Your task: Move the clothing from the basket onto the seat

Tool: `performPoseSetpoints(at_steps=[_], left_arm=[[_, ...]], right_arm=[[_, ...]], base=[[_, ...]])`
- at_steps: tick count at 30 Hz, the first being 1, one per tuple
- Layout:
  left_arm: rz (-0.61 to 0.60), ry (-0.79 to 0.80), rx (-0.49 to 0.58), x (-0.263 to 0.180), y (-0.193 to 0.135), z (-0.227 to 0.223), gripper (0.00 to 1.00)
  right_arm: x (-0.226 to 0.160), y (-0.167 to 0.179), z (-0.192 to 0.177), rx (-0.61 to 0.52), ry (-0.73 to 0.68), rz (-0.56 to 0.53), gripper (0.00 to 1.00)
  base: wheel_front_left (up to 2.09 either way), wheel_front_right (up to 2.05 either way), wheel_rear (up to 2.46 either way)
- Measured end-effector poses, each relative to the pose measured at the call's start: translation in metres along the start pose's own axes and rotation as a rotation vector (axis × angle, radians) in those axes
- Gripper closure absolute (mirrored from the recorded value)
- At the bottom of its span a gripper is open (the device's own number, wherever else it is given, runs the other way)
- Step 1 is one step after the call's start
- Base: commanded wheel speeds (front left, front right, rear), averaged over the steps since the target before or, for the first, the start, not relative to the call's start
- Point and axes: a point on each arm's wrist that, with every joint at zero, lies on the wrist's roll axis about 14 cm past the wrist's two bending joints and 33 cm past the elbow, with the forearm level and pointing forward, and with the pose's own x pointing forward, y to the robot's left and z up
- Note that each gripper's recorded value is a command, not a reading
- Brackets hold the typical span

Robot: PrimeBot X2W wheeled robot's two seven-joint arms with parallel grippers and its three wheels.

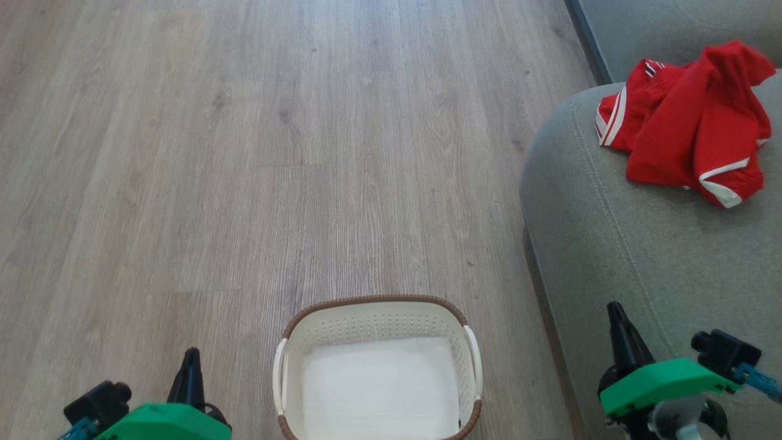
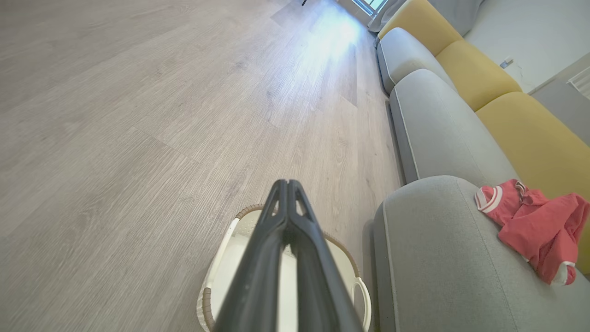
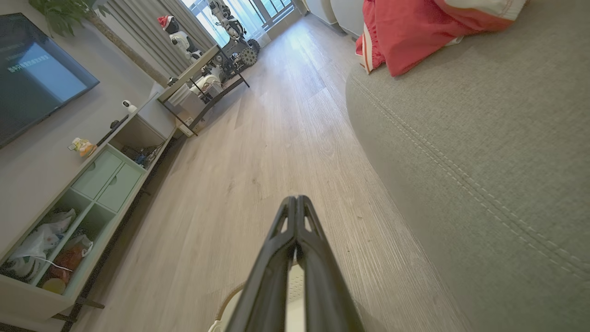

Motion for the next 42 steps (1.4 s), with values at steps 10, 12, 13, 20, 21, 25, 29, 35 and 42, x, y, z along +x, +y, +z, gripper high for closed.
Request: performPoseSetpoints(at_steps=[10,12,13,20,21,25,29,35,42], left_arm=[[0.001,0.019,-0.114,0.002,0.001,0.0,1.0],[-0.002,0.015,-0.135,0.004,0.001,0.003,1.0],[-0.004,0.015,-0.147,0.005,0.0,0.004,1.0],[-0.015,0.023,-0.225,0.007,-0.003,0.005,1.0],[-0.014,0.024,-0.238,0.008,-0.003,0.006,1.0],[-0.023,0.018,-0.283,0.011,-0.003,0.01,1.0],[-0.03,0.026,-0.329,0.011,-0.005,0.009,1.0],[-0.043,0.02,-0.405,0.015,-0.008,0.014,1.0],[-0.061,0.019,-0.481,0.017,-0.011,0.018,1.0]], right_arm=[[0.004,-0.001,0.004,0.111,-0.002,-0.01,1.0],[0.005,0.0,0.007,0.134,-0.012,-0.009,1.0],[0.005,0.0,0.007,0.145,-0.011,-0.011,1.0],[0.006,-0.004,0.008,0.225,-0.007,-0.025,1.0],[0.006,-0.005,0.009,0.236,-0.009,-0.027,1.0],[0.006,-0.005,0.01,0.28,-0.01,-0.029,1.0],[0.007,-0.006,0.01,0.325,-0.007,-0.032,1.0],[0.007,-0.008,0.012,0.393,-0.011,-0.037,1.0],[0.011,-0.007,0.017,0.473,-0.018,-0.032,1.0]], base=[[0.0,0.0,0.0],[0.0,0.0,0.0],[0.0,0.0,0.0],[0.0,0.0,0.0],[0.0,0.0,0.0],[0.0,0.0,0.0],[0.0,0.0,0.0],[0.0,0.0,0.0],[0.0,0.0,0.0]])
